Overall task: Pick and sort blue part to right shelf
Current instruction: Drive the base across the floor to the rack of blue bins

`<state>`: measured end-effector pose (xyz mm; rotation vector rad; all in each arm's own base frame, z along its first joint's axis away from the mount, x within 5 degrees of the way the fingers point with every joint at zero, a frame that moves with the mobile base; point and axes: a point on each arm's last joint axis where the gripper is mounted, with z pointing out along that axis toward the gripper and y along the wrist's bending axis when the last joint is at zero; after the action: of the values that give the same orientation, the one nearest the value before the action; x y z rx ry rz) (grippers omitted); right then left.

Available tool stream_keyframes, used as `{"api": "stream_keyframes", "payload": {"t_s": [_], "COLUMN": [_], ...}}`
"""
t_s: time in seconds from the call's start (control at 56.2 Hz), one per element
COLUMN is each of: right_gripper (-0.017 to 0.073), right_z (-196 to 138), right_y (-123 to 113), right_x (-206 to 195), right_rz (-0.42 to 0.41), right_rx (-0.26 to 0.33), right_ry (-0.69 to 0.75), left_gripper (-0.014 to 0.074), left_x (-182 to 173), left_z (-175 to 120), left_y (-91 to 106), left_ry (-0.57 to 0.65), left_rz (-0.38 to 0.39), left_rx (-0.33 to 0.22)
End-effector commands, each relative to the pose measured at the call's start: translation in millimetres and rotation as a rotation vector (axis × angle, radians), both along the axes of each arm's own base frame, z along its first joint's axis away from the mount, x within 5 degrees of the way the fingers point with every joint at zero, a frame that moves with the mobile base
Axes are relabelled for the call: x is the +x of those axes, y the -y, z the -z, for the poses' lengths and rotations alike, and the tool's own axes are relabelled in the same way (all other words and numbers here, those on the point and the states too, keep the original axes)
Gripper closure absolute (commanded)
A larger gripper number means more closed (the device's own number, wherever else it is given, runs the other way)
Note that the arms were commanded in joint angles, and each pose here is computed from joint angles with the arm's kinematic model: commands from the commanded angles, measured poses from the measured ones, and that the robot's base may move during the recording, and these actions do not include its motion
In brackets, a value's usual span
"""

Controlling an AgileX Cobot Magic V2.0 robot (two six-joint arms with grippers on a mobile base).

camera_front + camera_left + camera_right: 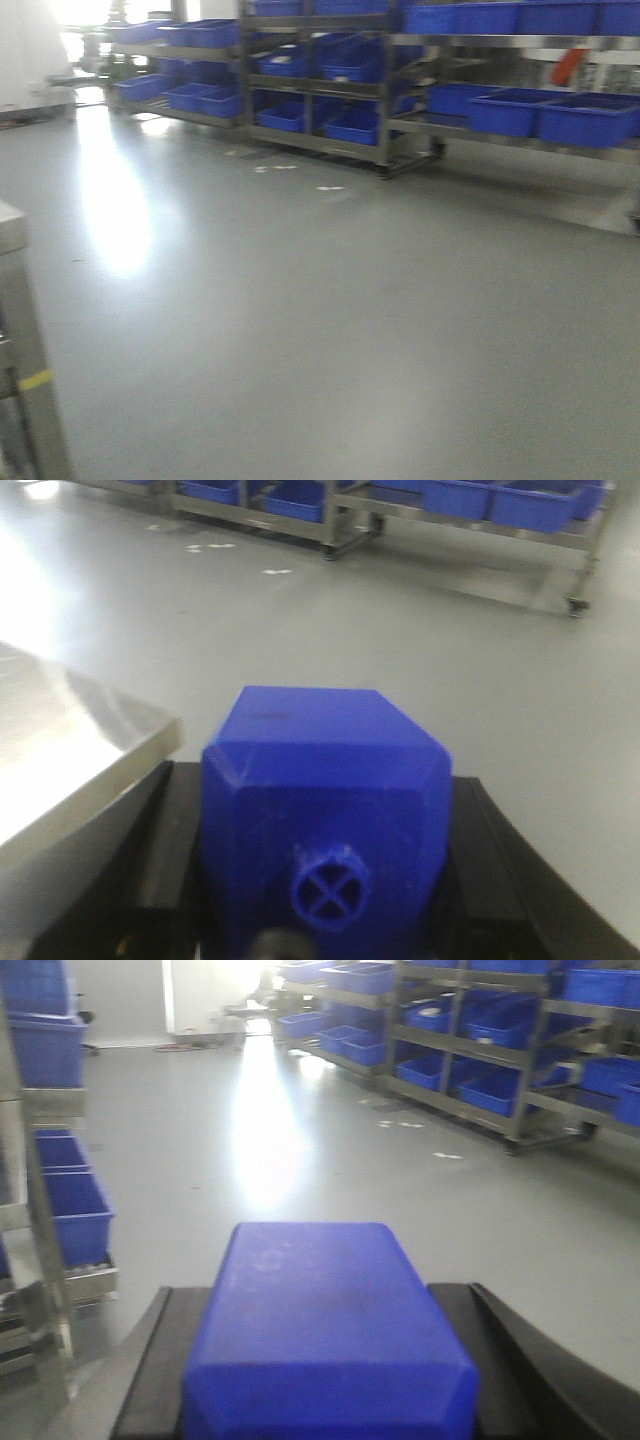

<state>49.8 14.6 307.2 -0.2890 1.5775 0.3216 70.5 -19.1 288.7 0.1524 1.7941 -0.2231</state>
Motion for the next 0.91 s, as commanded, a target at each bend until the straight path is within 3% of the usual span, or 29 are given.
{"api": "stream_keyframes", "payload": {"t_s": [0.0,0.889], "right_gripper": [0.0365,0.0365], "right_z": [-17.2,-17.2], "right_y": [-1.8,-1.8], "right_x": [-1.9,-1.9], "right_rz": [-0.027,-0.027], "right_rx": [0.018,0.018], "right_ry": [0.109,0.109], "left_gripper": [0.0351,0.0351], "left_x": [1.3,1.3], "left_z": [-17.3,-17.3], "left_y": [-1.2,-1.2], "left_ry": [0.104,0.104], "left_rz": [-0.017,-0.017], "left_rx": [-0.029,-0.029]}}
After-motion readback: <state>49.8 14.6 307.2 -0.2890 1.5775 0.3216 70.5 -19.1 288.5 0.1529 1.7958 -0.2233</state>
